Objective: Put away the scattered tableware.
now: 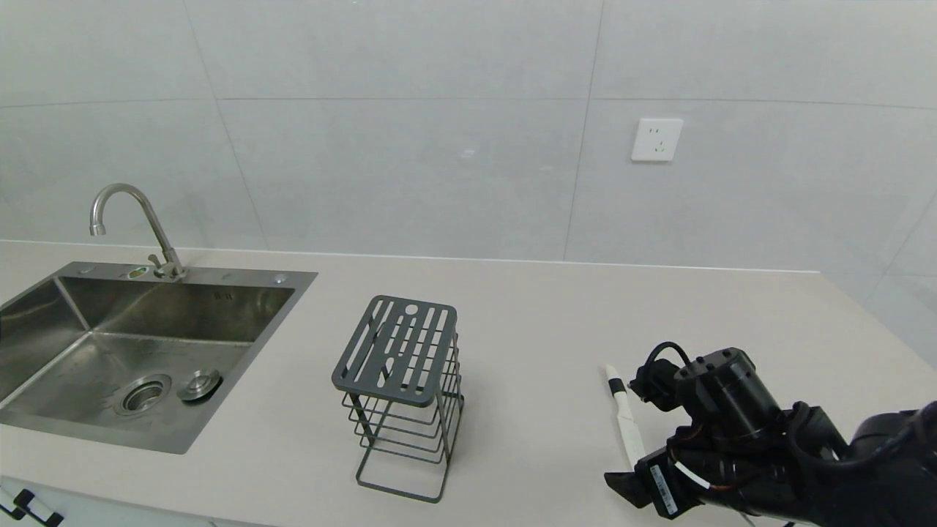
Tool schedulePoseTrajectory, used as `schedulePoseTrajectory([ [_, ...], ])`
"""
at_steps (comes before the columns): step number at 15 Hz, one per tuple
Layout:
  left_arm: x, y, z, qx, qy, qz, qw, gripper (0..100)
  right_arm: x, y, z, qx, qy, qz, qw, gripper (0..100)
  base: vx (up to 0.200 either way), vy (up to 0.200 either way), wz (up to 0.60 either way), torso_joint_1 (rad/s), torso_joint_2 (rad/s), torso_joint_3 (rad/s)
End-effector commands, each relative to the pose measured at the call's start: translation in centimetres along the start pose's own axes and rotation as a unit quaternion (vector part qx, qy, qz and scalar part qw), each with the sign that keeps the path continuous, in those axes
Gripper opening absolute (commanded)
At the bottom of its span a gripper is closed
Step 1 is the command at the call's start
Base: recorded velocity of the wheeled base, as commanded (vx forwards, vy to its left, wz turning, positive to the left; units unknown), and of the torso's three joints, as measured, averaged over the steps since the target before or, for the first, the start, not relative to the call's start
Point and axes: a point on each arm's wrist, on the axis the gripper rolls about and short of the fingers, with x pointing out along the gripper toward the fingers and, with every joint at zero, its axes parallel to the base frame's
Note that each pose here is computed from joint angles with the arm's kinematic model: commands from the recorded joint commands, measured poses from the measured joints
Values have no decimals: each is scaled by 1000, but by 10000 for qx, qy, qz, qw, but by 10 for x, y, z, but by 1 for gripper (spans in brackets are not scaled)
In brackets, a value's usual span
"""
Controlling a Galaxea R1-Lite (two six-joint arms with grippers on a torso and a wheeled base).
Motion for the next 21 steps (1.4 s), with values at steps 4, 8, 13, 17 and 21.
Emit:
schedulePoseTrajectory([
  [4, 0, 0, 0, 15, 5, 1, 10000, 100, 20, -7, 2, 202, 184, -324, 9991, 100, 0, 0, 0, 0, 0, 0],
  [8, 0, 0, 0, 31, 5, 1, 10000, 100, 52, -21, 22, 512, -20, -676, 9964, 100, 0, 0, 0, 0, 0, 0],
  [13, 0, 0, 0, 31, 13, 0, 10000, 100, 66, -29, 23, 636, 68, -772, 9950, 100, 0, 0, 0, 0, 0, 0],
  [17, 0, 0, 0, 31, 5, 1, 10000, 100, 79, -28, 22, 630, -46, -756, 9951, 100, 0, 0, 0, 0, 0, 0],
  [21, 0, 0, 0, 31, 5, 1, 10000, 100, 79, -28, 22, 637, -54, -759, 9951, 100, 0, 0, 0, 0, 0, 0],
])
